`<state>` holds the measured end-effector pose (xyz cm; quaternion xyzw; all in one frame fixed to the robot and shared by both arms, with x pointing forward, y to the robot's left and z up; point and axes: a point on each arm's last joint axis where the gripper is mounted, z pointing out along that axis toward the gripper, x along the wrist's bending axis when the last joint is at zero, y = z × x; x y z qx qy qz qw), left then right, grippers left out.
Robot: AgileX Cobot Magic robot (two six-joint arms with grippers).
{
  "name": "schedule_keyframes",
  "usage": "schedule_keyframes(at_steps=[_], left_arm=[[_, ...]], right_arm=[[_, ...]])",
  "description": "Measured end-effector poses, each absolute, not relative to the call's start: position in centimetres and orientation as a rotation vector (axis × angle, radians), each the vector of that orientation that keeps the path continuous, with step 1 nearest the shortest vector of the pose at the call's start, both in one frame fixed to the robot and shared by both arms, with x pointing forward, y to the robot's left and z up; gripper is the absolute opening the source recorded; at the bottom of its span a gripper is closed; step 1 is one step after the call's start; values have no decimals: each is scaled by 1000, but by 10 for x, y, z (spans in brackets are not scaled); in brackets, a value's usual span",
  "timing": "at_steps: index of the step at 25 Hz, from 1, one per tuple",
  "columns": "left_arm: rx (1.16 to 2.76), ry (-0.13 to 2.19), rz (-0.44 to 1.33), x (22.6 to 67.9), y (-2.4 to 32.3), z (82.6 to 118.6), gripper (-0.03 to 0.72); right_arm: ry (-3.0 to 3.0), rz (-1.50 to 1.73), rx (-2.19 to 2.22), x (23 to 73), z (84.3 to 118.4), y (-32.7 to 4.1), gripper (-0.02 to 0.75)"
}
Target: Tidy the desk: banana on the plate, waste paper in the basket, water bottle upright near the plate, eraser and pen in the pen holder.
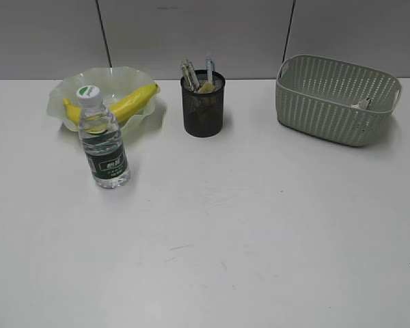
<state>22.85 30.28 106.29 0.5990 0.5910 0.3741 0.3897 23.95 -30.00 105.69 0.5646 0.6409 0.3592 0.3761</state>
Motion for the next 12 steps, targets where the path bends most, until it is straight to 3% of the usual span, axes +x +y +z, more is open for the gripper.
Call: schedule_keyframes(at_steps=[12], left_arm=[[1521, 1501, 951, 228, 303, 1063, 468]], right_arm=[[1604, 945, 1420, 233, 1057, -300, 416]])
